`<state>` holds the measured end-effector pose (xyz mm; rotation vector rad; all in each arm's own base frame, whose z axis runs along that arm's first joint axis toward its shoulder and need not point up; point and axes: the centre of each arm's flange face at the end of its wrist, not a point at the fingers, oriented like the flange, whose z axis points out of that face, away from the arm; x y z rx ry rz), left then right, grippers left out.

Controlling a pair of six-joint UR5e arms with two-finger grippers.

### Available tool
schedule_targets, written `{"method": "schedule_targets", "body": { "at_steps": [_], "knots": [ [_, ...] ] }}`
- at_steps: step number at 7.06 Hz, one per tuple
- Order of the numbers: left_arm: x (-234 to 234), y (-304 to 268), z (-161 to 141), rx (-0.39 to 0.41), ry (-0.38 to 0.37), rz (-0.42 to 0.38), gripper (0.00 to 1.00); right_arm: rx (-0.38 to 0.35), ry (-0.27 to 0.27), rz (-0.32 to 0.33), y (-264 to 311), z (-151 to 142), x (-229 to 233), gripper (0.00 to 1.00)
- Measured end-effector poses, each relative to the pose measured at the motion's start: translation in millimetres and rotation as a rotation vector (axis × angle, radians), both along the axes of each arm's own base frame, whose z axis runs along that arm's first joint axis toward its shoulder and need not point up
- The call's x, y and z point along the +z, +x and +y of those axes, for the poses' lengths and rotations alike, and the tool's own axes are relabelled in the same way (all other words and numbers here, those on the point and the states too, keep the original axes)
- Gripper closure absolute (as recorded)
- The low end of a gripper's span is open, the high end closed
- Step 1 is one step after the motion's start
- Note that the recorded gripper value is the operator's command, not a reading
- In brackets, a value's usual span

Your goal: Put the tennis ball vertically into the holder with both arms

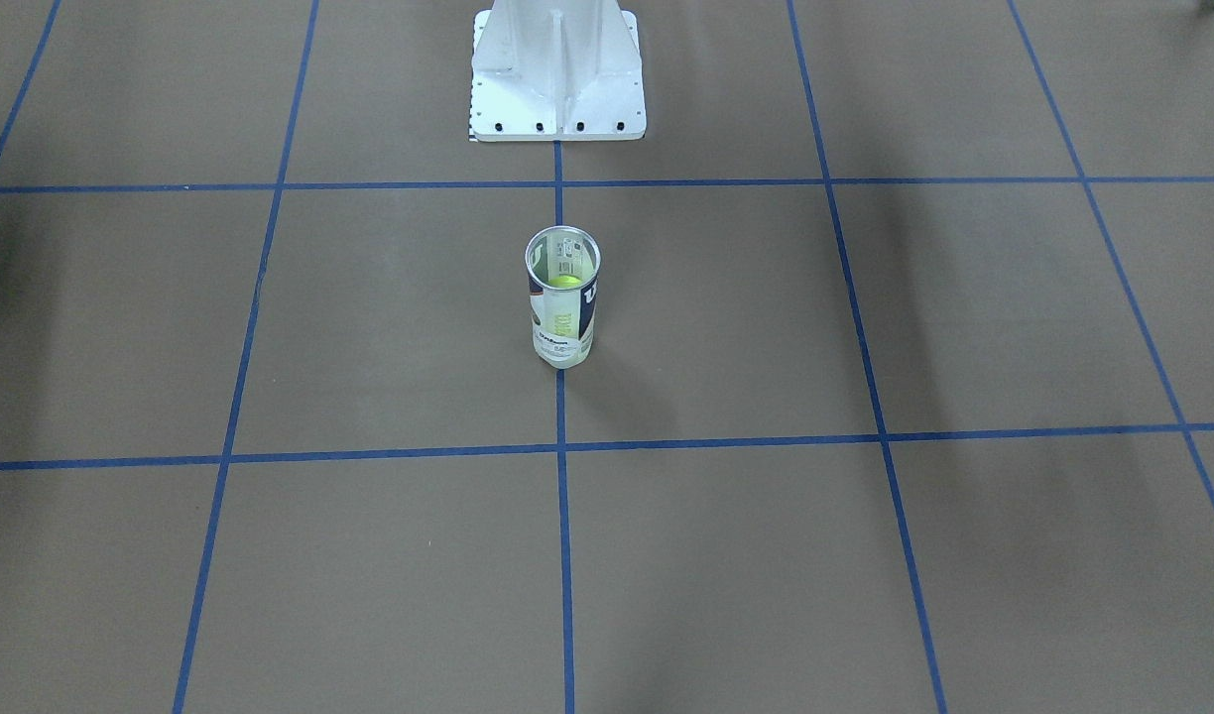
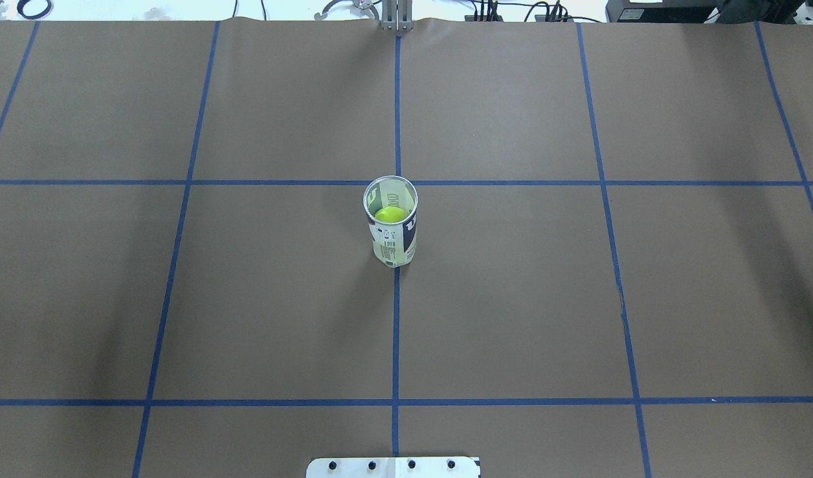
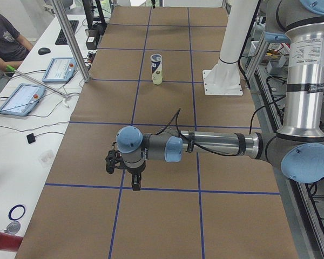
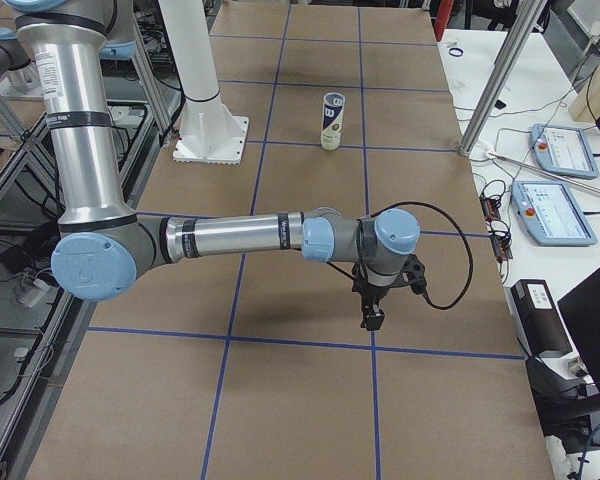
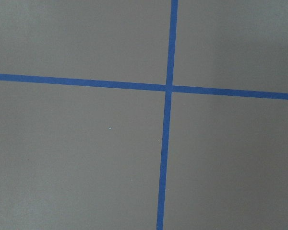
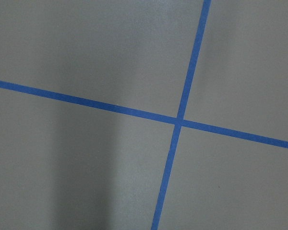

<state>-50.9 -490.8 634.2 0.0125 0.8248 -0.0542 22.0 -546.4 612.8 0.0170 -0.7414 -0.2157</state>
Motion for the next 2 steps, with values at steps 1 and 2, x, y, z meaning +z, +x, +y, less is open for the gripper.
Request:
{"method": "schedule_targets", "body": {
  "at_steps": [1, 2],
  "knots": [
    [-0.5, 0.1, -0.3, 0.000, 0.001, 0.001, 0.00, 0.000, -0.001, 0.000, -0.1, 0.4, 0.5, 0.00],
    [0.0, 0.1, 0.5, 0.000, 0.000, 0.002, 0.00, -0.001, -0.001, 0.000, -0.1, 0.5, 0.5, 0.00]
  ]
}}
